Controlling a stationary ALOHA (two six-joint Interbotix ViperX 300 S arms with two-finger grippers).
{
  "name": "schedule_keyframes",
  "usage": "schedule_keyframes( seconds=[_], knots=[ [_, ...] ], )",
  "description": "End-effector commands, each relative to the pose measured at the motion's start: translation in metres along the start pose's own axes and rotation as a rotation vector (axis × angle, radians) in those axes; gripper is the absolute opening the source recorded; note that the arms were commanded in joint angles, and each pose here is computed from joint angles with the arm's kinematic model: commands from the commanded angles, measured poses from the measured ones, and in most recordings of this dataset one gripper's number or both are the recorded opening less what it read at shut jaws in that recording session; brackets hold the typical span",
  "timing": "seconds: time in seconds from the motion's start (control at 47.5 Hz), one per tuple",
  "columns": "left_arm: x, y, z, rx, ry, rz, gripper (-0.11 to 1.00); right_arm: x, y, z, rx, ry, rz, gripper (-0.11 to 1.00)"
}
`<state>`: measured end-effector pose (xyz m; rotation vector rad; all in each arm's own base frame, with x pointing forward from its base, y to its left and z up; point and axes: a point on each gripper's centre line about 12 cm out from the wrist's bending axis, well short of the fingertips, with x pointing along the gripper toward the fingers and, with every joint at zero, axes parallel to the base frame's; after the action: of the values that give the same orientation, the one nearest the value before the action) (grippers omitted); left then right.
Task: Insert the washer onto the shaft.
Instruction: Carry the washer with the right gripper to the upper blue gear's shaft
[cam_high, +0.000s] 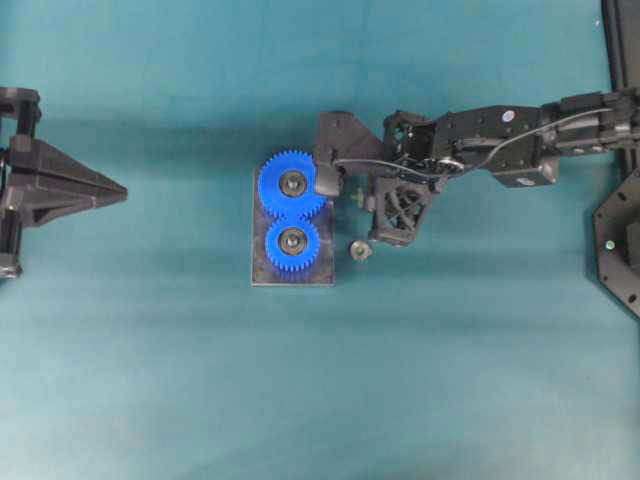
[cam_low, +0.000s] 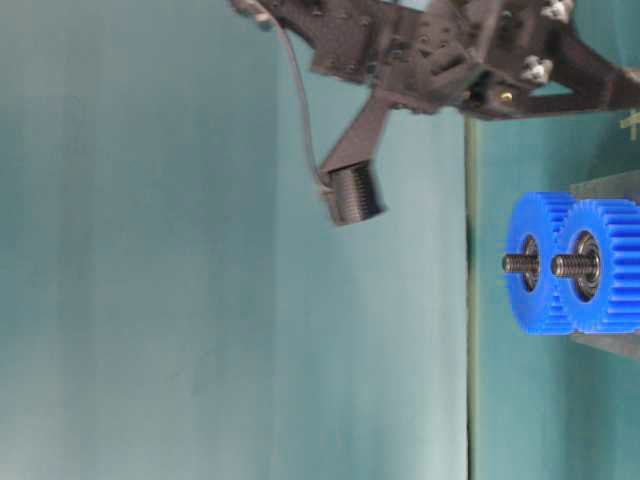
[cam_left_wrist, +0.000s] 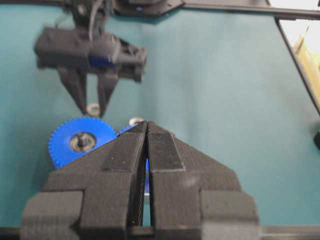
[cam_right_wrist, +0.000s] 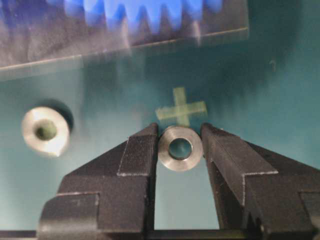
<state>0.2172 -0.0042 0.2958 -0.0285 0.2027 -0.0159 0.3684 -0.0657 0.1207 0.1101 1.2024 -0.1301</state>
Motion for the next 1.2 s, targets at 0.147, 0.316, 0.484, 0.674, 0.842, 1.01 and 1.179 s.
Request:
schedule_keyframes(
  seconds=[0.147, 0.316, 0.484, 0.674, 0.842, 1.01, 1.179],
  knots=[
    [0.0, 0.0, 0.01, -0.002, -0.028, 0.001, 0.01, -0.043, 0.014, 0.047, -0.03, -0.099, 0.016, 0.33],
    [0.0, 0.0, 0.01, -0.002, -0.026, 0.001, 0.01, -0.052, 0.022, 0.071, -0.05, -0.131, 0.024, 0.33],
    [0.0, 0.0, 0.009, -0.005, -0.026, 0.001, 0.01, -0.054, 0.025, 0.091, -0.058, -0.166, 0.026, 0.33],
    [-0.002, 0.0, 0.01, -0.006, -0.032, -0.001, 0.01, -0.047, 0.03, 0.099, -0.08, -0.154, 0.024, 0.33],
    [-0.006, 0.0, 0.011, -0.006, -0.043, -0.001, 0.01, -0.042, 0.028, 0.1, -0.107, -0.135, -0.001, 0.33],
    [-0.008, 0.0, 0.011, -0.006, -0.052, -0.002, 0.01, -0.039, 0.027, 0.104, -0.121, -0.134, -0.014, 0.33],
    [-0.009, -0.001, 0.011, -0.006, -0.054, -0.003, 0.01, -0.036, 0.027, 0.105, -0.123, -0.125, -0.016, 0.33]
  ],
)
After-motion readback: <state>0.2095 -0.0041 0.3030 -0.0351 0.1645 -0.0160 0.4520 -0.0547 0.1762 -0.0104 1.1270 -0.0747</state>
